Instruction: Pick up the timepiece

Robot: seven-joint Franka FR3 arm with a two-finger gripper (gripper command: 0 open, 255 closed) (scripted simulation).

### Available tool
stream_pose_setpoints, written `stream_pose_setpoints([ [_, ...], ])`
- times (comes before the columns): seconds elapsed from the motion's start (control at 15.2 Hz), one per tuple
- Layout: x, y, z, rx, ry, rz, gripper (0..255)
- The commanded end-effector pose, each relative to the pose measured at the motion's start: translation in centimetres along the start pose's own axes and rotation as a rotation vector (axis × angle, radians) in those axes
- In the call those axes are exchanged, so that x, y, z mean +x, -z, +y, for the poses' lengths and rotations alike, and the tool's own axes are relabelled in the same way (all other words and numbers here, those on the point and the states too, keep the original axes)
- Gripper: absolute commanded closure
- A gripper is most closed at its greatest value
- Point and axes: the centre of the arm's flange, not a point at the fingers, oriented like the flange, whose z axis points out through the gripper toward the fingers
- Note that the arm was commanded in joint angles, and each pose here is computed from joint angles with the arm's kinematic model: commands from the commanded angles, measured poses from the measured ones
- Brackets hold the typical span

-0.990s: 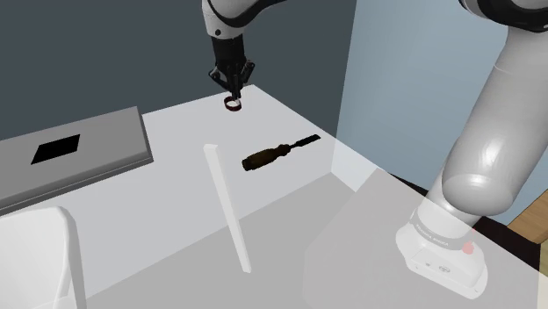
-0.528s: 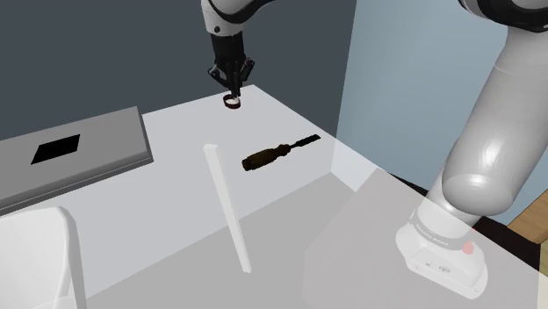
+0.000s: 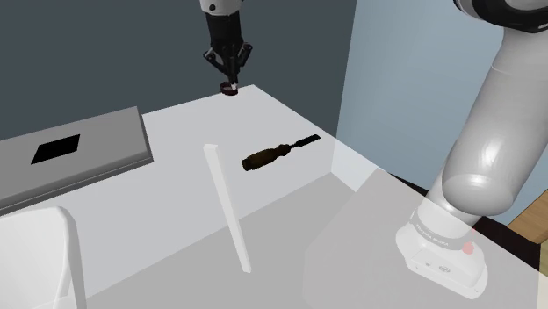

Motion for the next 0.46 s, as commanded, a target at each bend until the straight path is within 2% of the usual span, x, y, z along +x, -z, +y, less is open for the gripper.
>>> stream_pose_setpoints([
  [0.0,0.1,1.1,0.1,0.0,0.0,0.0,255],
  [0.26,0.4,3.2,0.2,0.0,0.0,0.0,255],
  [0.4,0.4,3.3,0.2,0.0,0.0,0.0,255],
])
